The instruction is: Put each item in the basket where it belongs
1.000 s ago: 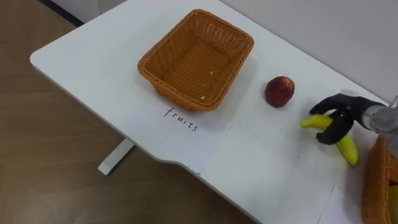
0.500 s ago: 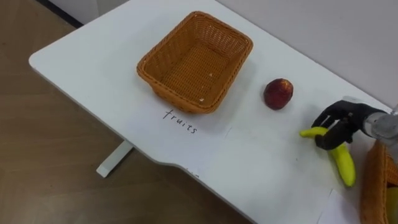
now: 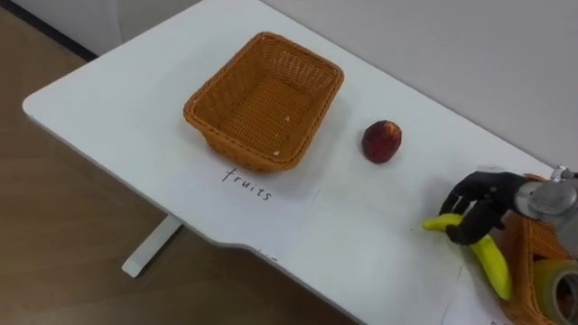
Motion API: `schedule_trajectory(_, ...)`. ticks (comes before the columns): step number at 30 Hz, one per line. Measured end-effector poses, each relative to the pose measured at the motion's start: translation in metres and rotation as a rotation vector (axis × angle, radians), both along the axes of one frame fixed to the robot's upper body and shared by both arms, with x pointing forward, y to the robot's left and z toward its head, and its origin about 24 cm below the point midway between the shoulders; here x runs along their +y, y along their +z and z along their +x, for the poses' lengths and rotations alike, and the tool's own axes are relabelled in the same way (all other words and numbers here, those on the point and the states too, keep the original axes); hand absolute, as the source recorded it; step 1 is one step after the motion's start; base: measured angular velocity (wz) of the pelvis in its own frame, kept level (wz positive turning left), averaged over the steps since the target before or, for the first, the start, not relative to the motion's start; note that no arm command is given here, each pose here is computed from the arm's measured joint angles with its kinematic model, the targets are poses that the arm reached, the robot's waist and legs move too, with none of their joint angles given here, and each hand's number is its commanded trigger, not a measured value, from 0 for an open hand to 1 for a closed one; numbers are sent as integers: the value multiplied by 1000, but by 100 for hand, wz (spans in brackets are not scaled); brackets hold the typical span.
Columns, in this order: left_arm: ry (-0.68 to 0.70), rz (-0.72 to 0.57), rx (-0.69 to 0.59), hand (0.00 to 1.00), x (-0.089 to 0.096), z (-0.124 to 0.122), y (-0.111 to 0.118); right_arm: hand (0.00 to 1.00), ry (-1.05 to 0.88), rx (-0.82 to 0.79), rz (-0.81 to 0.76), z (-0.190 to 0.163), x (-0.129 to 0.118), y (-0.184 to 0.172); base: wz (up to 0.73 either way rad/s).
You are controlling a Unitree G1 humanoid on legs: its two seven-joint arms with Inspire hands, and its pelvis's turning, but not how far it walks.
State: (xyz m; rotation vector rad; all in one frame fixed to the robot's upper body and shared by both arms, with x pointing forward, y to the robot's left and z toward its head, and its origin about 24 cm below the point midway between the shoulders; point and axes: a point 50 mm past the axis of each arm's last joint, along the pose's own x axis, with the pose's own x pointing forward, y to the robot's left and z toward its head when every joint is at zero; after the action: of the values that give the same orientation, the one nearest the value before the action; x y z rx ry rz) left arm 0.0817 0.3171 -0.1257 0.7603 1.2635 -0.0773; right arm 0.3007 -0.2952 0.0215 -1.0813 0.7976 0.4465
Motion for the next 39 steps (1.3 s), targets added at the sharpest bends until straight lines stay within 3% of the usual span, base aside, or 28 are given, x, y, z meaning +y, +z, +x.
schedule_trajectory(10,69,0,-14,0,2,-10,0,100,143,-25,29,-5,28,5,-7)
schedule_trajectory(21,81,15,8,0,1,-28,-2,100,205,-259,76,5,42,50,0)
schedule_trajectory(39,134,24,22,0,-6,-53,-5,100,226,-535,161,-2,59,81,0)
